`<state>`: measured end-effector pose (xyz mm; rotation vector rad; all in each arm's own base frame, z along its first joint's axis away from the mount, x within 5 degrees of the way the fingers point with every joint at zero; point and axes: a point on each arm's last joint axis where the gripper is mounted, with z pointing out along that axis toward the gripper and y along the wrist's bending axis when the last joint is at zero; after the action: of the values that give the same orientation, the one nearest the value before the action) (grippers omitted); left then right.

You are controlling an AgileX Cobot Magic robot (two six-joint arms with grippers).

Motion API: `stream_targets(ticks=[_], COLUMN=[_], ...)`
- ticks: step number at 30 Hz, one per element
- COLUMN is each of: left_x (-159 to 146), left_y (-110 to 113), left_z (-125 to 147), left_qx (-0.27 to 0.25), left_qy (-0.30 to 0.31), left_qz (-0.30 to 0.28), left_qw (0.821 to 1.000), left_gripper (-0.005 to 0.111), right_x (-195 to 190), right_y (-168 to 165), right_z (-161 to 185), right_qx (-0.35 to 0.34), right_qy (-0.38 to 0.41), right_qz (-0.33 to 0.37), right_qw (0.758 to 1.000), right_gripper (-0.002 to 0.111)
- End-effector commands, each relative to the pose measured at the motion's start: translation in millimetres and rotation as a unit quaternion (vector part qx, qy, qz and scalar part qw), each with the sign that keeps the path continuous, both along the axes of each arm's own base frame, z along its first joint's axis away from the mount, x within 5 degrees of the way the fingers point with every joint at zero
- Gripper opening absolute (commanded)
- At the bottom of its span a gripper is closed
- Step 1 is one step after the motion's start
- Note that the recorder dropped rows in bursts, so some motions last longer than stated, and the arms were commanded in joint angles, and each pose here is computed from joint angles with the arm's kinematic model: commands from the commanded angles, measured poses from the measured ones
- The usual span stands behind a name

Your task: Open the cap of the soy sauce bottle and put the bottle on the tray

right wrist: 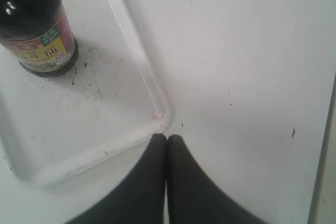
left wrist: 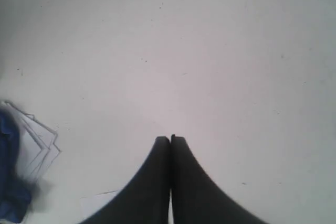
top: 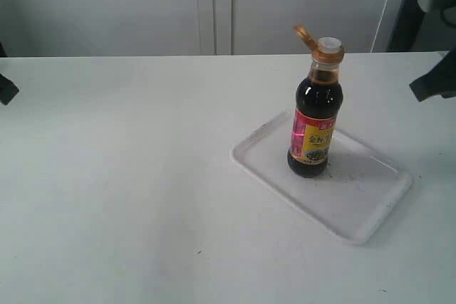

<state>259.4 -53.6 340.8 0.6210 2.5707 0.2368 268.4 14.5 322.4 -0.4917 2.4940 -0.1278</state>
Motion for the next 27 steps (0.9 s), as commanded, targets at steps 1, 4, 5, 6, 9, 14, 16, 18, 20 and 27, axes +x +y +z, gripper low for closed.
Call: stream_targets(ticks=[1, 4, 5, 6, 9, 14, 16, 18, 20, 27], left_x=[-18.3, -31.1, -35.3, -38.7, -50.1, -68.8, -75.9, -82.1, -89.7, -117.5], left_y=[-0.2, 1.0, 1.7, 1.9, 2.8, 6.8, 8.5, 10.0, 11.9, 18.5], left_z=[7.4, 8.6, 7.7, 6.7, 0.4, -15.6, -20.5, -23.4, -26.0, -34.4], left_qx=[-0.035, -0.055, -0.063, -0.070, -0.091, -0.108, -0.116, -0.124, -0.129, -0.151], left_qy=[-0.004, -0.040, -0.054, -0.064, -0.093, -0.132, -0.145, -0.159, -0.178, -0.257], left_qz=[-0.009, -0.016, -0.014, -0.014, -0.017, -0.018, -0.016, -0.012, -0.015, -0.026], left_qw=[0.999, 0.998, 0.996, 0.995, 0.991, 0.985, 0.982, 0.979, 0.975, 0.954], left_gripper=[0.000, 0.000, 0.000, 0.000, 0.000, 0.000, 0.000, 0.000, 0.000, 0.000], right_x=[-15.0, -28.4, -33.7, -39.2, -54.3, -80.1, -90.0, -98.7, -106.4, -127.2], right_y=[1.3, 1.8, 2.1, 2.8, 3.3, 4.0, 2.9, 2.0, 1.2, -0.8], right_z=[18.1, 28.1, 31.2, 34.1, 38.5, 38.9, 36.8, 31.8, 27.9, 4.5], right_qx=[0.023, 0.035, 0.041, 0.051, 0.068, 0.090, 0.088, 0.085, 0.086, 0.102], right_qy=[-0.030, -0.066, -0.082, -0.100, -0.145, -0.204, -0.227, -0.243, -0.268, -0.313], right_qz=[-0.007, -0.007, -0.007, -0.008, -0.010, -0.011, -0.010, -0.007, -0.007, -0.017], right_qw=[0.999, 0.997, 0.996, 0.994, 0.987, 0.975, 0.970, 0.966, 0.960, 0.944], right_gripper=[0.000, 0.000, 0.000, 0.000, 0.000, 0.000, 0.000, 0.000, 0.000, 0.000])
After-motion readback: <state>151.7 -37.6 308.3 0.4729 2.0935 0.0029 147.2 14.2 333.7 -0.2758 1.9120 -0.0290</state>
